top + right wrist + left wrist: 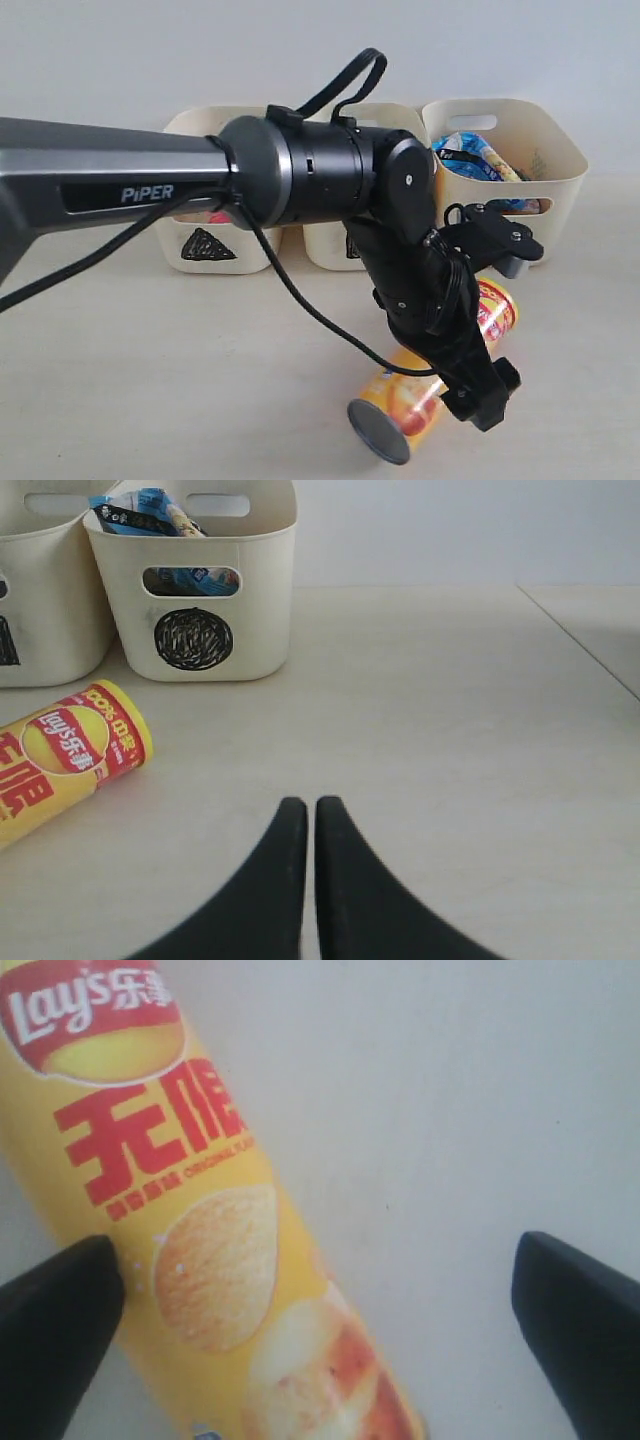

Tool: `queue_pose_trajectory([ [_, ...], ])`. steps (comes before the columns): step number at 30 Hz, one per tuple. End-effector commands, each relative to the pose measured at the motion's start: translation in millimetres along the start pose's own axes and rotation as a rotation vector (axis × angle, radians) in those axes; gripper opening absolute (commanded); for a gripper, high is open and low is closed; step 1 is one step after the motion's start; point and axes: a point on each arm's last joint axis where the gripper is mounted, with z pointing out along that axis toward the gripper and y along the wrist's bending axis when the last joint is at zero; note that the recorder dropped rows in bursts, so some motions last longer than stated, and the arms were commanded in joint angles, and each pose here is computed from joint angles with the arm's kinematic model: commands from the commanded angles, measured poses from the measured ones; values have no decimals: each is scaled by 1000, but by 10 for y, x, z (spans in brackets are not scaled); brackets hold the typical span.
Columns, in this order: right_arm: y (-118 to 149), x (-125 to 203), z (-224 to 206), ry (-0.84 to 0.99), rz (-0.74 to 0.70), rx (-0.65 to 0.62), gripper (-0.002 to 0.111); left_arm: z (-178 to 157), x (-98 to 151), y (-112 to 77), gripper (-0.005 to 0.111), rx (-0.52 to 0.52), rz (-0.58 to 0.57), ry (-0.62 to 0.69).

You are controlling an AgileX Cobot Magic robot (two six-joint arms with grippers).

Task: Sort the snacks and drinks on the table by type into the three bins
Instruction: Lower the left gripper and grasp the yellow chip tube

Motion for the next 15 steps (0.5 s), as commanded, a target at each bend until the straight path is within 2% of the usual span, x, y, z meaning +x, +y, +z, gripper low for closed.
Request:
queue_pose_trajectory([
  [1, -1, -12, -4, -14, -8, 1, 1, 151, -10, 22, 102, -7, -11, 23],
  [6, -1, -12, -4, -14, -8, 1, 1, 304, 19, 84, 102, -40, -29, 54],
  [15, -1, -12, -4, -14, -8, 1, 1, 454, -62, 153, 100, -71, -127, -18],
])
